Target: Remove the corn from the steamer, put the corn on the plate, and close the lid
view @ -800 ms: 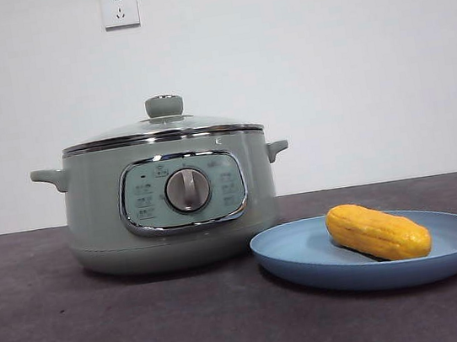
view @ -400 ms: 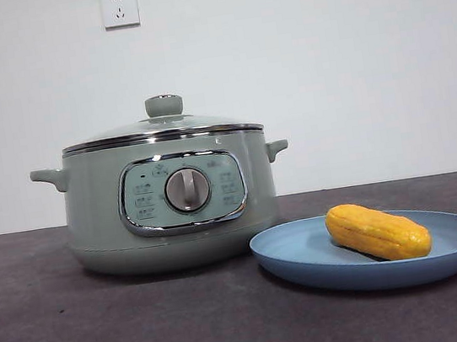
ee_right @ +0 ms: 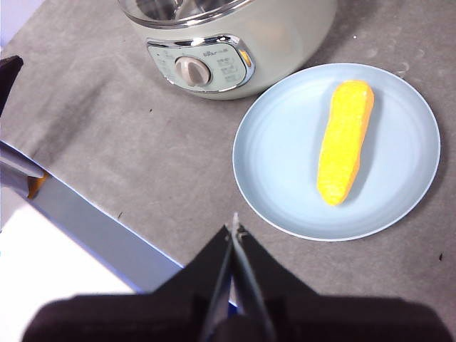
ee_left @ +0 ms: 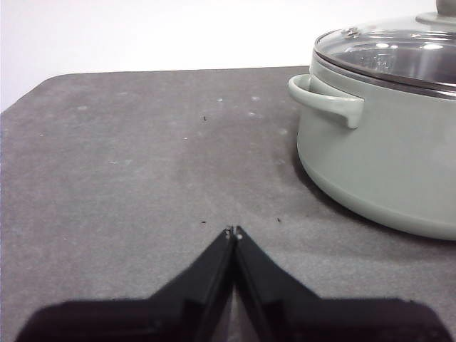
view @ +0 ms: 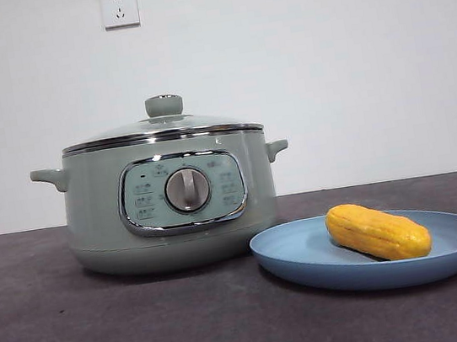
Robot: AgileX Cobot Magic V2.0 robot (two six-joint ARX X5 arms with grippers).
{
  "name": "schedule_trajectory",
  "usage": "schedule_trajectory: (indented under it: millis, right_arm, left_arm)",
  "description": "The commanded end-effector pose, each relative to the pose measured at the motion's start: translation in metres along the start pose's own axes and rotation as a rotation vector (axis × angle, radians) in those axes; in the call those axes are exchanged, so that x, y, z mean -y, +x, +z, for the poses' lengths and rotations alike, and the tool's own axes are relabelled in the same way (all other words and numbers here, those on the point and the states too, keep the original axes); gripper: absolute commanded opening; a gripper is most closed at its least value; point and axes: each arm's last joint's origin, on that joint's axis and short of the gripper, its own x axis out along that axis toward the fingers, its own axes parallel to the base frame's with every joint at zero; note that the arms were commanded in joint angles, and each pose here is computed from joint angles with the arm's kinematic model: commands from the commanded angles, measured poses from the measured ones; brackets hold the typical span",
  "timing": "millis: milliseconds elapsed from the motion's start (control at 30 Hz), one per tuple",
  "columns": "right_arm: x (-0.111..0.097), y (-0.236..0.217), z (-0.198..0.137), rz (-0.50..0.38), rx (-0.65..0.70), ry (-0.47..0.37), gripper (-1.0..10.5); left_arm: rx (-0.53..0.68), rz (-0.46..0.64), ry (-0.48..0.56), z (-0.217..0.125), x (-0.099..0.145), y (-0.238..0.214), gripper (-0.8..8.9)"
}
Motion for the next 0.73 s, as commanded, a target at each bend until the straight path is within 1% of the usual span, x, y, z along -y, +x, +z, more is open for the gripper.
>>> schedule_trajectory:
  millis: [33, 67, 133, 167, 300, 400, 533, 633, 733]
  right_arm:
    - [0.0, 0.001, -0.001, -0.002, -0.001, -0.005, 0.0]
    - [0.001, 0.001, -0.001, -0.006, 0.004, -0.008, 0.0]
    - [0.002, -0.003, 0.0, -0.034, 0.039, -0.057, 0.0]
    - [0.003, -0.007, 0.0, -0.053, 0.069, -0.069, 0.0]
    - [0.006, -0.025, 0.005, -0.111, 0.248, -0.107, 0.0]
    - [0.006, -0.042, 0.004, -0.182, 0.38, -0.127, 0.0]
    - [0.007, -0.055, -0.001, -0.286, 0.491, -0.221, 0.0]
    - [0.013, -0.05, -0.007, -0.327, 0.599, -0.262, 0.0]
    - [0.022, -0.035, -0.019, -0.339, 0.689, -0.292, 0.0]
  left_arm:
    - [-0.008, 0.001, -0.007, -0.004, 0.0, 0.001, -0.03]
    - [-0.008, 0.001, -0.007, -0.004, 0.0, 0.001, -0.03]
    - [-0.008, 0.001, -0.007, -0.004, 0.0, 0.001, -0.03]
    - [-0.008, 0.001, -0.007, -0.004, 0.0, 0.001, -0.03]
    - [-0.008, 0.001, -0.007, -0.004, 0.0, 0.001, -0.03]
    - [-0.008, 0.001, -0.007, -0.004, 0.0, 0.001, -0.03]
    - [-0.008, 0.001, -0.007, -0.004, 0.0, 0.001, -0.03]
    - [-0.008, 0.001, -0.007, -0.004, 0.0, 0.001, -0.03]
    - [-0.008, 0.0, -0.007, -0.004, 0.0, 0.001, -0.03]
